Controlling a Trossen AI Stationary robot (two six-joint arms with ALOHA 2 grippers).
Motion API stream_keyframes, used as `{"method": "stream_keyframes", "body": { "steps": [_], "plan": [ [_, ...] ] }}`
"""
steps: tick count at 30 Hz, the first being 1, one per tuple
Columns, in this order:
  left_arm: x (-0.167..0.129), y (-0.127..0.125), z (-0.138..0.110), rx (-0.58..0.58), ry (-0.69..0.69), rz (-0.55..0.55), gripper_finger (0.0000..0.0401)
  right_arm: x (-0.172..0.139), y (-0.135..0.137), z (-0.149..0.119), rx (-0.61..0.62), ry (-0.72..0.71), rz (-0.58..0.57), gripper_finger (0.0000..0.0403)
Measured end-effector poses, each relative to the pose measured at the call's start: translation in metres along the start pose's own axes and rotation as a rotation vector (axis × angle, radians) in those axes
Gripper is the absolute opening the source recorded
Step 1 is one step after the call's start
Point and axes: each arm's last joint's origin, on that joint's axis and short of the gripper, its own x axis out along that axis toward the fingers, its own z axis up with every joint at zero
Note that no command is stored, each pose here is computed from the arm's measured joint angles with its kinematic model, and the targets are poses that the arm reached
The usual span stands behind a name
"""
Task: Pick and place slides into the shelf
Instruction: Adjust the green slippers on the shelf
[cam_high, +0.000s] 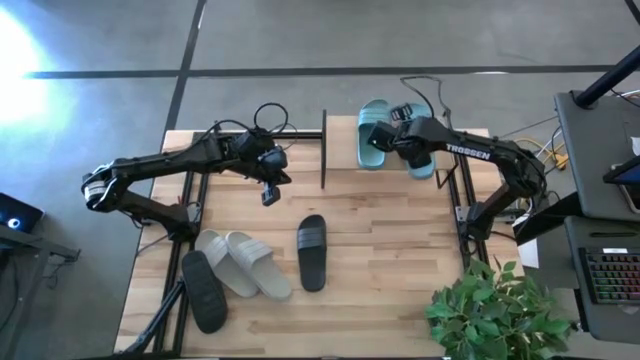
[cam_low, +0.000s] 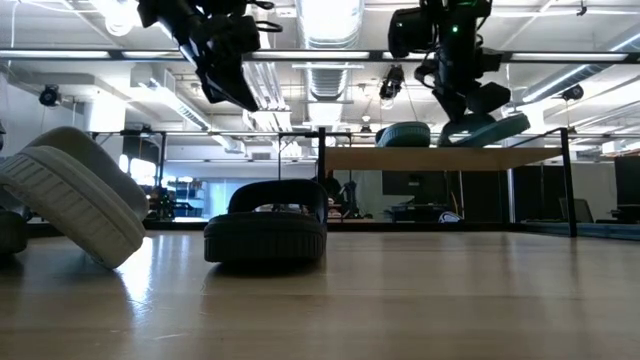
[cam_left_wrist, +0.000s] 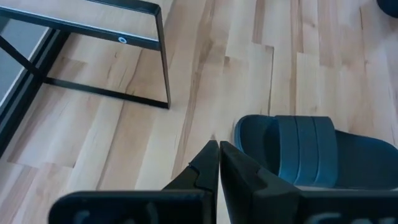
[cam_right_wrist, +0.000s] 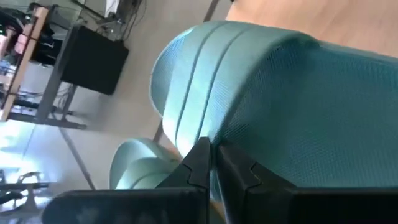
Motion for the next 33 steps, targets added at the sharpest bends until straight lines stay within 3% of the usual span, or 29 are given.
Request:
{"method": "stream_keyframes", "body": {
  "steps": [7, 19, 28, 33],
  "plan": [
    [0.002, 0.0, -0.002, 0.0, 0.008, -0.002, 0.0, -0.007, 0.011, 0.004, 0.04, -0.009, 0.059, 0.0022],
    [0.002, 0.0, -0.001, 0.003, -0.001, -0.002, 0.0, -0.008, 0.015, 0.007, -0.252, 0.005, 0.043, 0.0055],
    [0.002, -0.002, -0.001, 0.007, 0.0, -0.009, 0.0, -0.008, 0.015, 0.007, -0.18, 0.028, 0.033, 0.0065],
    [0.003, -0.006, -0.001, 0.016, 0.001, -0.02, 0.0, -0.021, 0.02, 0.015, -0.336, 0.068, 0.059, 0.0066]
  ]
}}
